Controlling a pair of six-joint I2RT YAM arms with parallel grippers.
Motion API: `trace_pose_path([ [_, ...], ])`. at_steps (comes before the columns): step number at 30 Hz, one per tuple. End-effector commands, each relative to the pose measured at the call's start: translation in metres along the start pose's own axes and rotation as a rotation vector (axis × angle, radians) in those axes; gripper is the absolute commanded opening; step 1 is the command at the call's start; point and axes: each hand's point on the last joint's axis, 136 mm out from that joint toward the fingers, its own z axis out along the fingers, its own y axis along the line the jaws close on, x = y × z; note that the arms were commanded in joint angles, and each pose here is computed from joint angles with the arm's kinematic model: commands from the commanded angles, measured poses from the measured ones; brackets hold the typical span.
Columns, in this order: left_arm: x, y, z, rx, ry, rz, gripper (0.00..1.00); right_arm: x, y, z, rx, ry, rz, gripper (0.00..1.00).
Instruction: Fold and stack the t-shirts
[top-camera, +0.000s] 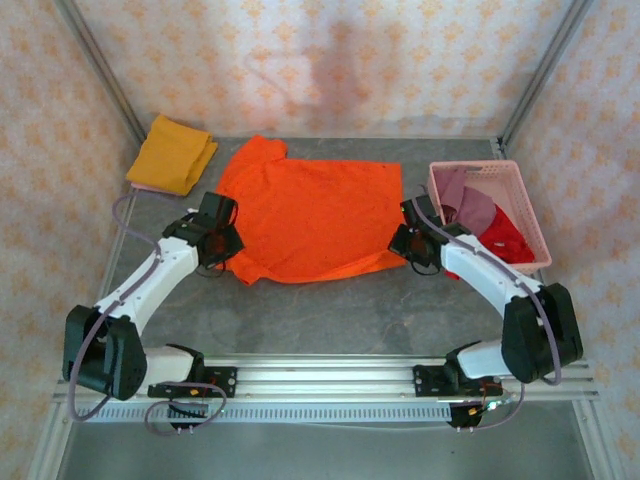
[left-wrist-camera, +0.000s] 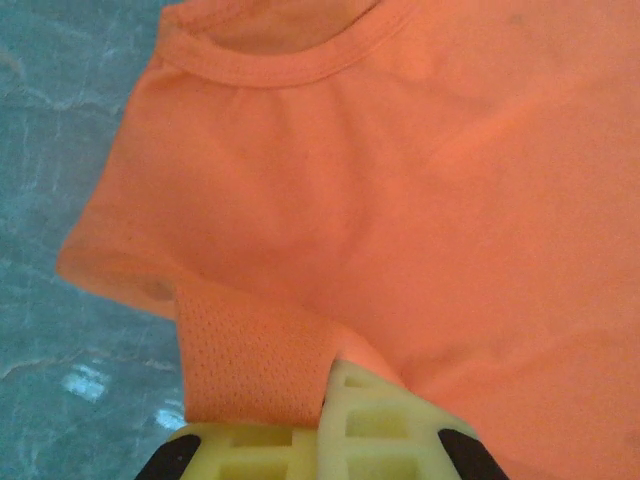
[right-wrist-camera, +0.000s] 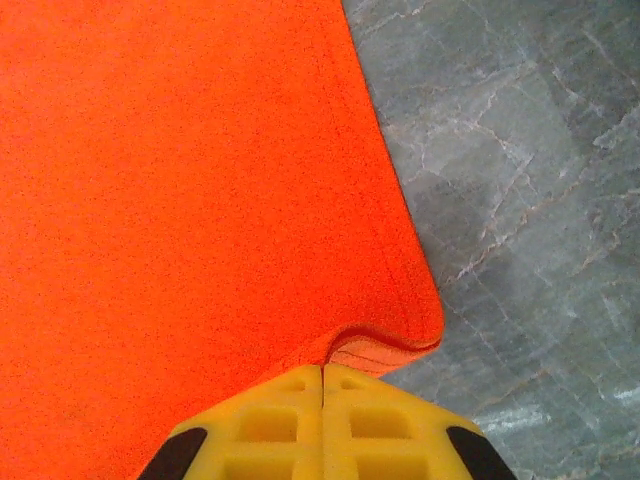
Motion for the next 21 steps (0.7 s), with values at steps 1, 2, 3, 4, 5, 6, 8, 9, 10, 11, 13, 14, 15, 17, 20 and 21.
trace_pose_path([
  [1, -0.025, -0.007, -0.003, 0.003, -0.077, -0.013, 0.0, -0.017, -0.005, 0.001, 0.032, -0.056, -0.008, 0.0],
  [2, -0.026, -0.007, -0.001, 0.002, -0.078, -0.022, 0.0, -0.019, -0.006, 0.002, 0.034, -0.058, -0.001, 0.0],
  [3, -0.029, -0.009, 0.0, 0.005, -0.081, -0.028, 0.0, -0.021, -0.009, 0.004, 0.038, -0.06, 0.007, 0.0],
  [4, -0.031, -0.01, 0.001, 0.003, -0.084, -0.028, 0.0, -0.023, -0.01, 0.005, 0.039, -0.062, 0.014, 0.0],
  [5, -0.033, -0.009, 0.002, -0.004, -0.085, -0.028, 0.0, -0.026, -0.012, 0.006, 0.039, -0.065, 0.022, 0.0],
  [6, -0.035, -0.009, 0.003, -0.011, -0.084, -0.023, 0.0, -0.028, -0.014, 0.008, 0.043, -0.067, 0.028, 0.0],
  [8, -0.038, -0.008, 0.006, -0.026, -0.08, -0.015, 0.0, -0.034, -0.015, 0.01, 0.045, -0.075, 0.033, 0.0],
  [9, -0.039, -0.007, 0.007, -0.033, -0.08, -0.012, 0.0, -0.036, -0.016, 0.012, 0.045, -0.072, 0.035, 0.0],
  [10, -0.041, -0.007, 0.007, -0.035, -0.08, -0.008, 0.0, -0.037, -0.015, 0.014, 0.044, -0.066, 0.034, 0.0],
  [11, -0.042, -0.007, 0.008, -0.038, -0.081, -0.005, 0.0, -0.039, -0.013, 0.016, 0.041, -0.063, 0.03, 0.0],
  [13, -0.046, -0.009, 0.008, -0.043, -0.086, 0.005, 0.0, -0.041, -0.01, 0.021, 0.041, -0.054, 0.023, 0.0],
  [14, -0.048, -0.01, 0.009, -0.044, -0.088, 0.015, 0.0, -0.042, -0.008, 0.024, 0.041, -0.048, 0.017, 0.0],
  [15, -0.051, -0.013, 0.008, -0.044, -0.091, 0.026, 0.0, -0.044, -0.007, 0.025, 0.043, -0.046, 0.015, 0.0],
  [17, -0.056, -0.017, 0.007, -0.045, -0.097, 0.046, 0.0, -0.048, -0.004, 0.028, 0.04, -0.044, 0.01, 0.0],
  [20, -0.067, -0.022, 0.007, -0.052, -0.115, 0.064, 0.0, -0.052, 0.001, 0.032, 0.035, -0.045, 0.005, 0.0],
  [21, -0.069, -0.024, 0.007, -0.054, -0.117, 0.071, 0.0, -0.054, 0.002, 0.033, 0.035, -0.045, 0.001, 0.0],
])
